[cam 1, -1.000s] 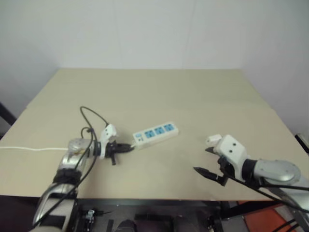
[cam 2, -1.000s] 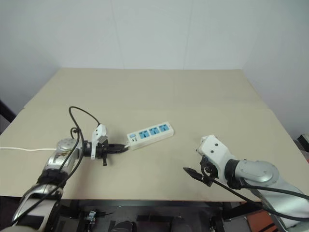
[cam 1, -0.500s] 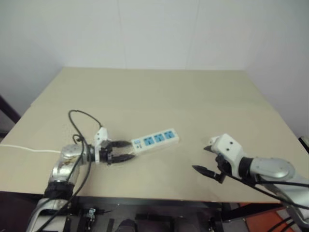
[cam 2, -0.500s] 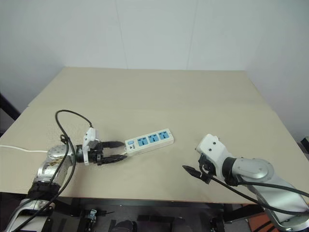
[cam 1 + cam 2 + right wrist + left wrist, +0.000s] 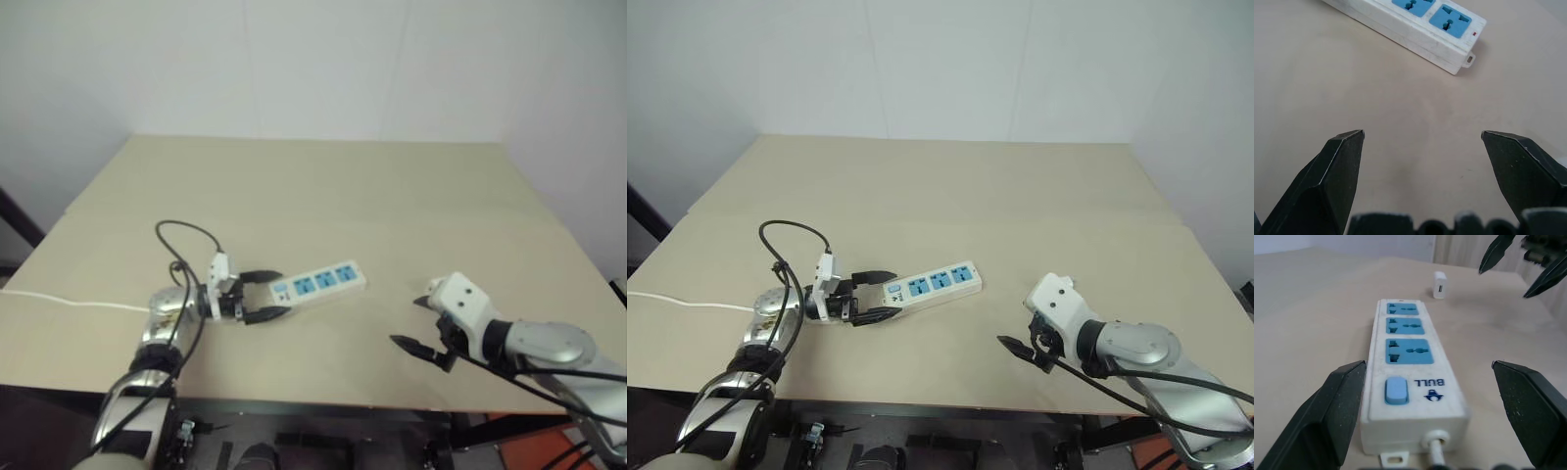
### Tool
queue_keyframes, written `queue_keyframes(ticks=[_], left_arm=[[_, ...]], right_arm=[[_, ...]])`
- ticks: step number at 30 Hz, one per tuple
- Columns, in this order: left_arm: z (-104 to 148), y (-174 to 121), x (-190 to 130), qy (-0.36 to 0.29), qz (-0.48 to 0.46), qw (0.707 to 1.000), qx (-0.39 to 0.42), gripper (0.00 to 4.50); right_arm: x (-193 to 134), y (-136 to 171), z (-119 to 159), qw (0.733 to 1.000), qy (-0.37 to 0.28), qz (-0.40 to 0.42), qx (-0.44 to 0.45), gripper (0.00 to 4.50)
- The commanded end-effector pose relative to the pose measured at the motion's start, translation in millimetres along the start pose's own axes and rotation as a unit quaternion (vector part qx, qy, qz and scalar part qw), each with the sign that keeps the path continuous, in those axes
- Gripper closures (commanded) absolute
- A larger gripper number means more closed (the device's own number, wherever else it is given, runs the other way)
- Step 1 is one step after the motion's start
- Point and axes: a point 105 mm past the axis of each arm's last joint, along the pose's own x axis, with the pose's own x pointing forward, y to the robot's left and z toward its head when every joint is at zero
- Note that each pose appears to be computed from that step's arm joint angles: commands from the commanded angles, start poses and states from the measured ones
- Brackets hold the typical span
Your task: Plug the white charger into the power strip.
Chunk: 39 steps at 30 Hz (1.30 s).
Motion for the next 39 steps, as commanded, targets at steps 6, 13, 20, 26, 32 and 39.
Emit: queue_keyframes(ticks=[6,13,20,26,32,39], left_arm=[[-10,7,6,0.01,0.022,1.0,0.015,0.02],[-15,3,22,0.008,0.014,1.0,0.005,0.02],[-18,0,26,0.026,-0.004,1.0,0.005,0.21],[-22,1,24,0.039,0.003,0.999,0.011,1.21],[-18,-4,24,0.032,-0.025,0.999,0.01,1.21],[-13,-14,21,0.036,-0.098,0.994,-0.024,1.21]], right_arm=[[-8,2,6,1.0,-0.011,-0.022,-0.01,0.0],[-8,3,6,1.0,-0.009,-0.025,-0.006,0.0],[-7,2,6,1.0,-0.005,-0.026,-0.007,0.0],[-8,1,4,1.0,-0.003,-0.03,-0.005,0.0],[-7,-11,9,0.999,-0.008,-0.029,-0.014,0.0],[-8,-64,17,0.971,0.065,0.031,-0.228,0.0]])
